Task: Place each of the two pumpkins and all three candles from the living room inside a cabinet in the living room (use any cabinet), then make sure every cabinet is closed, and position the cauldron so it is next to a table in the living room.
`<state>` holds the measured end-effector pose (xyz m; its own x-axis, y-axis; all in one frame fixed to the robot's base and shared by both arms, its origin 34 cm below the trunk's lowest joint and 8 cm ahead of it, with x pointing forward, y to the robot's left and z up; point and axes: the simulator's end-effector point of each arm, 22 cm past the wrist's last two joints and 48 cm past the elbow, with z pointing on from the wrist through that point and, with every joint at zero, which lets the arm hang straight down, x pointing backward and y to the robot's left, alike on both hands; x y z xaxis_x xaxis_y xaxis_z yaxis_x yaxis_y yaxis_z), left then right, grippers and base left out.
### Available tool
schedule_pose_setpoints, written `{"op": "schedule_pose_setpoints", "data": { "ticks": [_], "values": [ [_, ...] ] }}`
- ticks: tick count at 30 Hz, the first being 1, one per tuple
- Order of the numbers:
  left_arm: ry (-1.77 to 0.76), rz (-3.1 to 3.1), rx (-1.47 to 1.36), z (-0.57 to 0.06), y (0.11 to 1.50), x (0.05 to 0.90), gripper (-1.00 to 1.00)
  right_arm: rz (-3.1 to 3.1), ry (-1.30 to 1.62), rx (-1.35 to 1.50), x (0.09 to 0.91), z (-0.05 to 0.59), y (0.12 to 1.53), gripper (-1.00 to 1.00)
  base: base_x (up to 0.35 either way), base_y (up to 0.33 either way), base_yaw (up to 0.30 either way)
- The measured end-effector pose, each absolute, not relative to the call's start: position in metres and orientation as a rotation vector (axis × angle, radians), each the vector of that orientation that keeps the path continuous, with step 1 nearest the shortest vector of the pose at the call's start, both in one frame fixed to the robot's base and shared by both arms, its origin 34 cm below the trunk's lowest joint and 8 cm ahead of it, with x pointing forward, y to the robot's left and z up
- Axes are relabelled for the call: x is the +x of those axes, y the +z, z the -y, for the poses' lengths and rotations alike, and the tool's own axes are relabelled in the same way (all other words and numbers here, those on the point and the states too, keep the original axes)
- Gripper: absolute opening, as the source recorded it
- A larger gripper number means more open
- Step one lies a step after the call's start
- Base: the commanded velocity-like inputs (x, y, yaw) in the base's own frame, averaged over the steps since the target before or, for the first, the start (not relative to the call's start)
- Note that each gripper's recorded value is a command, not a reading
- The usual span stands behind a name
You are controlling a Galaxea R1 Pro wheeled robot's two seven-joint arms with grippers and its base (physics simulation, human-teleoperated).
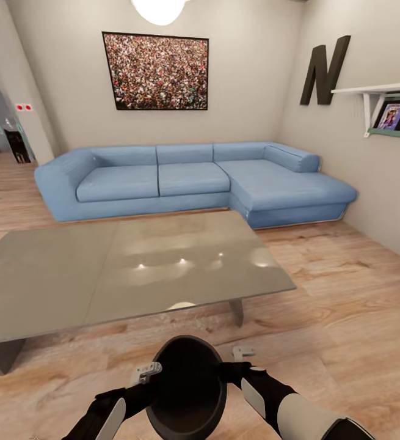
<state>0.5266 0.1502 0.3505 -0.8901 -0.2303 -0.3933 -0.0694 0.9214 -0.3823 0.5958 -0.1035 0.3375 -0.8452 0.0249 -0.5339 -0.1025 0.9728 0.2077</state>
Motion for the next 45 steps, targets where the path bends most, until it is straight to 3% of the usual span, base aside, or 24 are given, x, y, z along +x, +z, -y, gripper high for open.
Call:
{"op": "schedule_pose_setpoints", "data": {
  "ticks": [26, 45],
  "values": [
    [-0.500, -2.638, -0.214, -0.150, 0.351, 0.527, -1.00, -2.559, 0.310, -0.052, 0.596, 0.103, 0.338, -1.00, 0.094, 0.000, 0.033],
    [-0.497, -2.635, -0.211, -0.151, 0.332, 0.524, -1.00, -2.558, 0.312, -0.052, 0.592, 0.103, 0.318, -1.00, 0.005, 0.000, 0.000]
  ]
}}
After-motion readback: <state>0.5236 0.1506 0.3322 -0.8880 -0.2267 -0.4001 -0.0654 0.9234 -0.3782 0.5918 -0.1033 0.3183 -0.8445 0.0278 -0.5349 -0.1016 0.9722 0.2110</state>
